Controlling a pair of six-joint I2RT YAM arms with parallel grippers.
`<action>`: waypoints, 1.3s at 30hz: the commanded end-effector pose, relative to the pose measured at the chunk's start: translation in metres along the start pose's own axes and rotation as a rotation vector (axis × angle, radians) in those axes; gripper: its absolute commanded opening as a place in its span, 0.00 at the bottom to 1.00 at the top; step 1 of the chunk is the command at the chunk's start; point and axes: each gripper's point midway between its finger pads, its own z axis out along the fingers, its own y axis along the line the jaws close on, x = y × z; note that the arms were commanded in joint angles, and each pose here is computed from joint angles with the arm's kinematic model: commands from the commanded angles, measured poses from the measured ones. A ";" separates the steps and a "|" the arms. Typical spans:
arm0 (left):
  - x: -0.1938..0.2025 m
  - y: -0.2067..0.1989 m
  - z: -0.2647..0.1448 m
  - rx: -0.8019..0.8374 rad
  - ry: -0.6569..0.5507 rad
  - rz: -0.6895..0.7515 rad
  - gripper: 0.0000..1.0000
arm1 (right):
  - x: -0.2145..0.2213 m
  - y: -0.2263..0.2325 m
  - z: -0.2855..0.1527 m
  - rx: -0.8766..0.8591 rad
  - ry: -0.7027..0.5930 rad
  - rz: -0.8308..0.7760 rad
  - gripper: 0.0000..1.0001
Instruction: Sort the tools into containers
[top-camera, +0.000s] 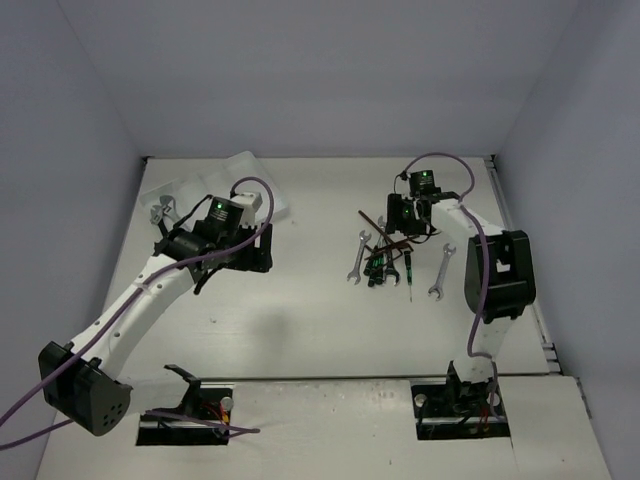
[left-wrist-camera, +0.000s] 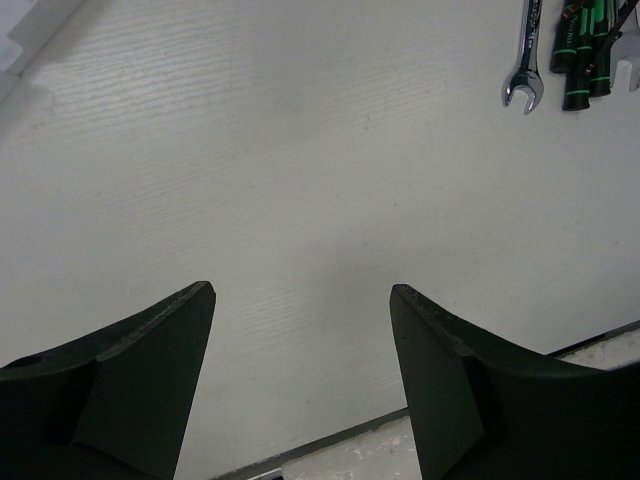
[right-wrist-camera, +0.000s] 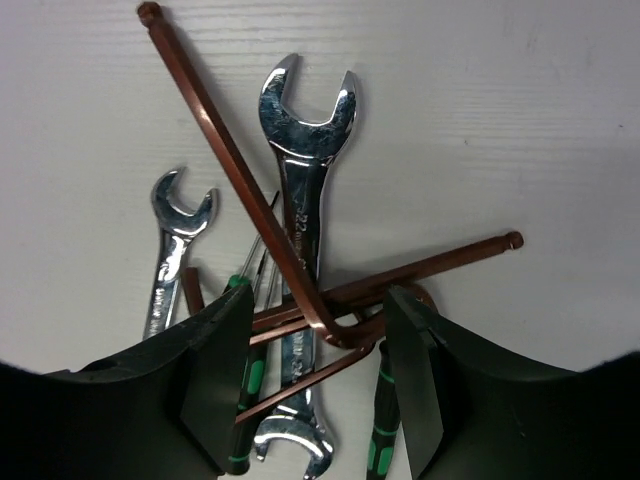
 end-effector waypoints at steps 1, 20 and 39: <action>0.000 -0.011 -0.011 0.049 -0.025 -0.055 0.68 | -0.007 0.014 0.011 -0.039 -0.002 -0.153 0.51; 0.013 -0.014 -0.019 0.078 -0.030 -0.108 0.68 | 0.009 0.011 0.019 0.120 0.018 -0.330 0.00; -0.091 -0.094 -0.024 0.379 -0.233 -0.341 0.68 | 0.010 0.078 -0.075 0.003 -0.190 -0.291 0.00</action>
